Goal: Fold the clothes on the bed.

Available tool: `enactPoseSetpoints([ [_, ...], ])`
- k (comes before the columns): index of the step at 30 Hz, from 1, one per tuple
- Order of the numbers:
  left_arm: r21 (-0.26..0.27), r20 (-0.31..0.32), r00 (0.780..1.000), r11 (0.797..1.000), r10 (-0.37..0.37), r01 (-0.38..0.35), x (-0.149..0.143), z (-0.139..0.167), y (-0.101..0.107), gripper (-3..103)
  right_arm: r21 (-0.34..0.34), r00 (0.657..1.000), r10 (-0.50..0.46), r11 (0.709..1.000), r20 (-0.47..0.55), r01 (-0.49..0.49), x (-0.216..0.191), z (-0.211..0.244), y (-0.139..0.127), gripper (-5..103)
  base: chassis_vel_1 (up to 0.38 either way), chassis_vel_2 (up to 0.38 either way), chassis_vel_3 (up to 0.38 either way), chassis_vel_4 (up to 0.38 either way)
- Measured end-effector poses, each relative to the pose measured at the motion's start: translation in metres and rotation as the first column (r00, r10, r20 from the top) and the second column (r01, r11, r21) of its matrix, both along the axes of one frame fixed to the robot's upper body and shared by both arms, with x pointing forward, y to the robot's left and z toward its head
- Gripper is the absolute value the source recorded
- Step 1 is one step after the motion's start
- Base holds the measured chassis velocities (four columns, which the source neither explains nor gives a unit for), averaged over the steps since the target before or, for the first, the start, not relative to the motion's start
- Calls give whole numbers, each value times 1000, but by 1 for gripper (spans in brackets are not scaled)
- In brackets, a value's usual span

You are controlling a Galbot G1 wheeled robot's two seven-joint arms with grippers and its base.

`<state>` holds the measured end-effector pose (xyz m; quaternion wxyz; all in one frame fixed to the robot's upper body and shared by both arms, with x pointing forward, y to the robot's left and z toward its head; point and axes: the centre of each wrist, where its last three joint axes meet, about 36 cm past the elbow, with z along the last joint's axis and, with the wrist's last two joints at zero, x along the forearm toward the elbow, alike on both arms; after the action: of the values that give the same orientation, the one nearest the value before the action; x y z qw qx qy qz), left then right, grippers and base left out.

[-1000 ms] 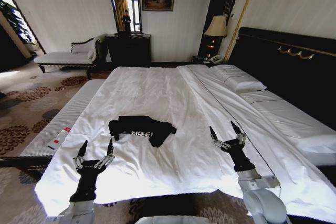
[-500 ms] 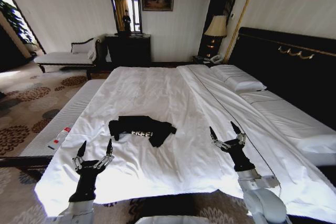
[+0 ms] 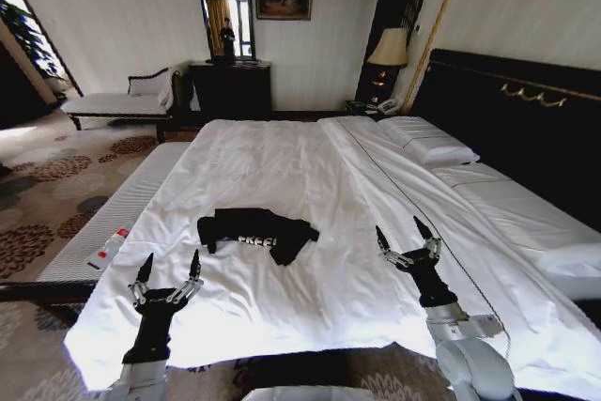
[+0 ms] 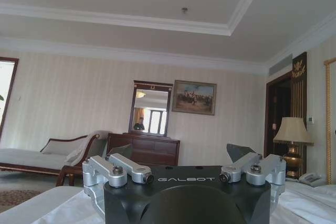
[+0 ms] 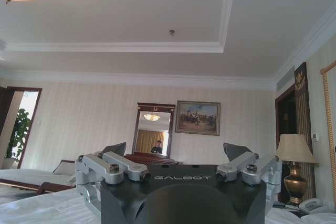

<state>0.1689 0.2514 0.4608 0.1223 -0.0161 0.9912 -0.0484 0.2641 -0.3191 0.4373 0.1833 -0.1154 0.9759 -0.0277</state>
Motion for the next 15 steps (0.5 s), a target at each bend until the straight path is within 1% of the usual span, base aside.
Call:
enactPoseSetpoints([
  [8,6,1,1000,1000,2,-2,0,0,2,100,-6,1000,10,1000,5,-10,-1,0,0,100,0,0,0,0],
  [12,7,3,1000,1000,2,-2,1,1,2,100,-6,1000,11,1000,6,-11,-1,0,0,100,25,65,-34,-85],
  [15,9,2,1000,1000,0,-1,1,2,3,100,-6,1000,11,1000,7,-11,-1,0,0,100,65,148,-70,-155],
])
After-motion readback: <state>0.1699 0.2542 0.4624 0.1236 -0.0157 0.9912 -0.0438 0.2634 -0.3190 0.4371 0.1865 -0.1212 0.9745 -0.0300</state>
